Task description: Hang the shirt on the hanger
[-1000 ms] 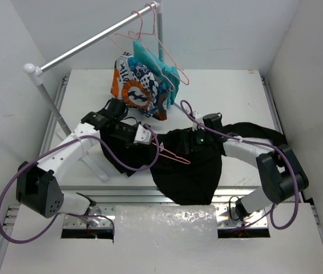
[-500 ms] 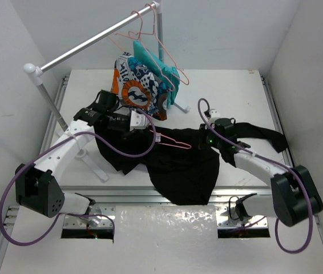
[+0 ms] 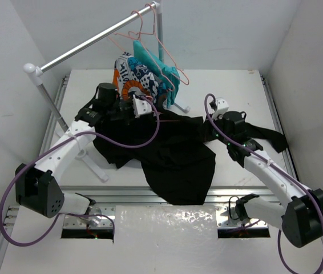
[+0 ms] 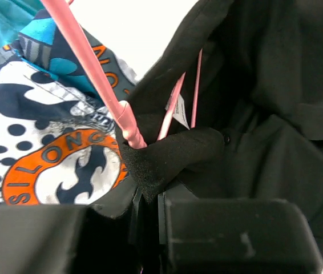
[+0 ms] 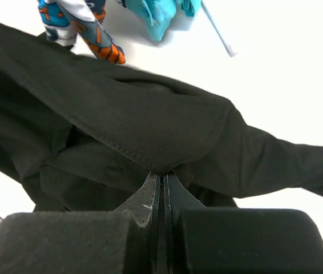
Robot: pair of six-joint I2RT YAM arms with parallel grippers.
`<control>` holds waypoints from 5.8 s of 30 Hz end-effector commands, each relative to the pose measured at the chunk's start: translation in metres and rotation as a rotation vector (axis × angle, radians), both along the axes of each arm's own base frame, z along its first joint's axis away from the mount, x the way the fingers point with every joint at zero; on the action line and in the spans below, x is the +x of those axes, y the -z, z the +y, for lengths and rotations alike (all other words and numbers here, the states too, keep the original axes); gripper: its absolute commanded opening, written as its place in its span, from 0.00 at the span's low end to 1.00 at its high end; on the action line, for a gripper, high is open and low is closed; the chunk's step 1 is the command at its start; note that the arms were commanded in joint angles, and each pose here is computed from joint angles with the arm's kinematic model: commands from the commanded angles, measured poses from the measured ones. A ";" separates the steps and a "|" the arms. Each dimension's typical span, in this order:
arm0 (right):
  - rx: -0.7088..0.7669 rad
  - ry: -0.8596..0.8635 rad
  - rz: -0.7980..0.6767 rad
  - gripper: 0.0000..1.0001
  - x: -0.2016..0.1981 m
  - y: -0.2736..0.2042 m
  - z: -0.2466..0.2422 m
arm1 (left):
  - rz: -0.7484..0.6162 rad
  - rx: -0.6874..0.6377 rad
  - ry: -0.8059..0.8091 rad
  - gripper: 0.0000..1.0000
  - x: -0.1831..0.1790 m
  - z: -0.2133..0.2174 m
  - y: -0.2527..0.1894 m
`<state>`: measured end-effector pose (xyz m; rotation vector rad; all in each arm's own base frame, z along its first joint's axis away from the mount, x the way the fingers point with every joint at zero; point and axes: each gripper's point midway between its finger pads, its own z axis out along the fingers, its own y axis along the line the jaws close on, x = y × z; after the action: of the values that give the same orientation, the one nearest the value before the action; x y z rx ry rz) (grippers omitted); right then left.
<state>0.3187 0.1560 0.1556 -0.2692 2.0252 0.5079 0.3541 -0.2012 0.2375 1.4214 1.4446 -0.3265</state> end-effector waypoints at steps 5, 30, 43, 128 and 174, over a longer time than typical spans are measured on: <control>-0.066 -0.268 -0.218 0.00 -0.012 -0.072 0.062 | -0.092 0.028 -0.056 0.00 -0.001 -0.013 -0.016; 0.050 -0.746 -0.314 0.45 -0.068 -0.168 0.106 | 0.185 -0.247 0.321 0.00 -0.076 -0.061 -0.052; -0.013 -0.810 -0.178 0.41 -0.048 -0.109 0.119 | 0.156 -0.232 0.357 0.00 -0.082 -0.059 -0.053; -0.240 -0.693 -0.403 0.00 -0.056 -0.215 0.027 | 0.353 -0.347 0.004 0.00 -0.029 0.103 0.013; -0.170 -0.922 -0.371 0.00 -0.068 -0.149 0.135 | 0.275 -0.255 0.321 0.64 -0.074 -0.037 -0.050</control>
<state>0.2573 0.2745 0.2746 -1.3377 1.6473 0.7013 0.2676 -0.2300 0.2807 1.4602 1.3654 -0.9405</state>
